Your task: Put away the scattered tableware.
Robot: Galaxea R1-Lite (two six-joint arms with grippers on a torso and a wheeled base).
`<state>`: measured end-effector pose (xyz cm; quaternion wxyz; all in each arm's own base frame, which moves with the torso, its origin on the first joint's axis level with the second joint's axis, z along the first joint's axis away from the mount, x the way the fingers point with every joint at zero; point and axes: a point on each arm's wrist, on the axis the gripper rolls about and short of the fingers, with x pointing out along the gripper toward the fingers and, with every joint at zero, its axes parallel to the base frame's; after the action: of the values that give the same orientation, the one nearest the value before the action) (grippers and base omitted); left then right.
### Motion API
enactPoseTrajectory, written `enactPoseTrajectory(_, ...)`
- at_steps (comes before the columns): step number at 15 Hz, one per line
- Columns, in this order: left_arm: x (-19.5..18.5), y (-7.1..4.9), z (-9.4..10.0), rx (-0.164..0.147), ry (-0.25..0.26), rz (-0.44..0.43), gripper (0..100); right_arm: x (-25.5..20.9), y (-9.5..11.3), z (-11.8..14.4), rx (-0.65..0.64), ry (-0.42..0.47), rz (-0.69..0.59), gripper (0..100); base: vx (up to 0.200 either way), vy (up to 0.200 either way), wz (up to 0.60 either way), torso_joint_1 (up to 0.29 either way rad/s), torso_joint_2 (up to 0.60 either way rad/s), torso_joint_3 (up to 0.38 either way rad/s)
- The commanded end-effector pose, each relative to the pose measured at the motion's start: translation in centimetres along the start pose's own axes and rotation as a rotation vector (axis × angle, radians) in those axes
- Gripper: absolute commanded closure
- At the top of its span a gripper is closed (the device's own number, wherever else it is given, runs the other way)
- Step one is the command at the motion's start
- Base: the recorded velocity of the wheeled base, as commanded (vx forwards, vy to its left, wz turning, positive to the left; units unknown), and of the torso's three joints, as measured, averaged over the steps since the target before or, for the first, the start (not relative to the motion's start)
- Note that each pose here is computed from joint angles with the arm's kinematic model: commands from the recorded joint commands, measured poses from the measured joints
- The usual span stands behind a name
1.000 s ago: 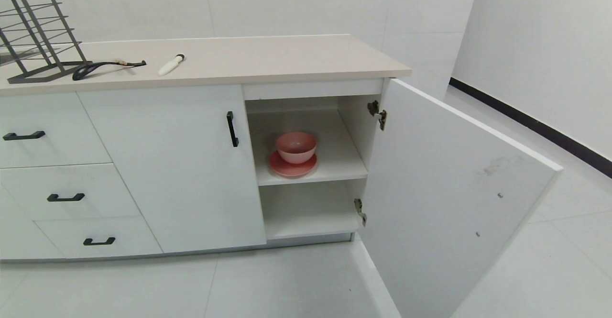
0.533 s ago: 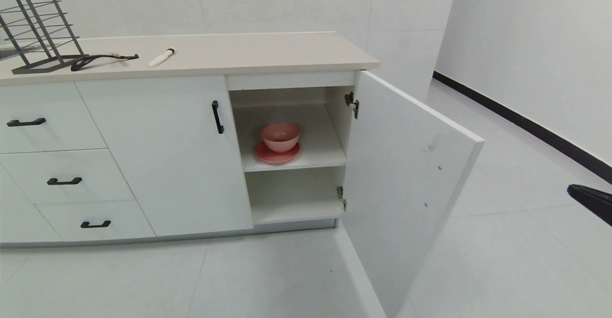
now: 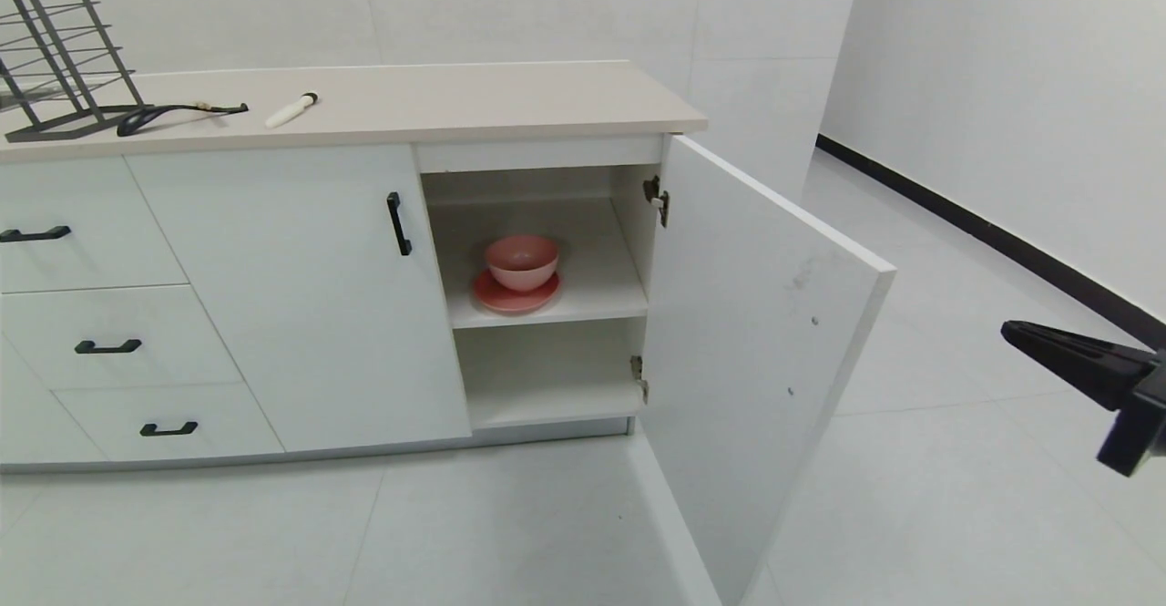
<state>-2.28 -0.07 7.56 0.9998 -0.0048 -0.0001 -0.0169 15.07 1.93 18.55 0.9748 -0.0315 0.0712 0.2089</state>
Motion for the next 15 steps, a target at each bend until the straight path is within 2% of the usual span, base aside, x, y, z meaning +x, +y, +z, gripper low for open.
enactPoseTrajectory(1, 0.0, 0.0, 0.0, 0.0, -0.001, 0.0, 0, 2.5, -0.8, -1.1, 0.02, 0.066, 0.011, 100, 0.0, 0.0, 0.0, 0.0, 0.0, 0.0)
enactPoseTrajectory(8, 0.0, 0.0, 0.0, -0.001, -0.001, 0.0, 0, 7.5, -2.3, -2.4, 0.002, 0.017, 0.028, 100, 0.0, 0.0, 0.0, 0.0, 0.0, 0.0)
enactPoseTrajectory(15, 0.0, 0.0, 0.0, 0.0, -0.001, 0.002, 0, 8.6, -2.2, -2.2, -0.005, 0.005, 0.045, 100, 0.0, 0.0, 0.0, 0.0, 0.0, 0.0)
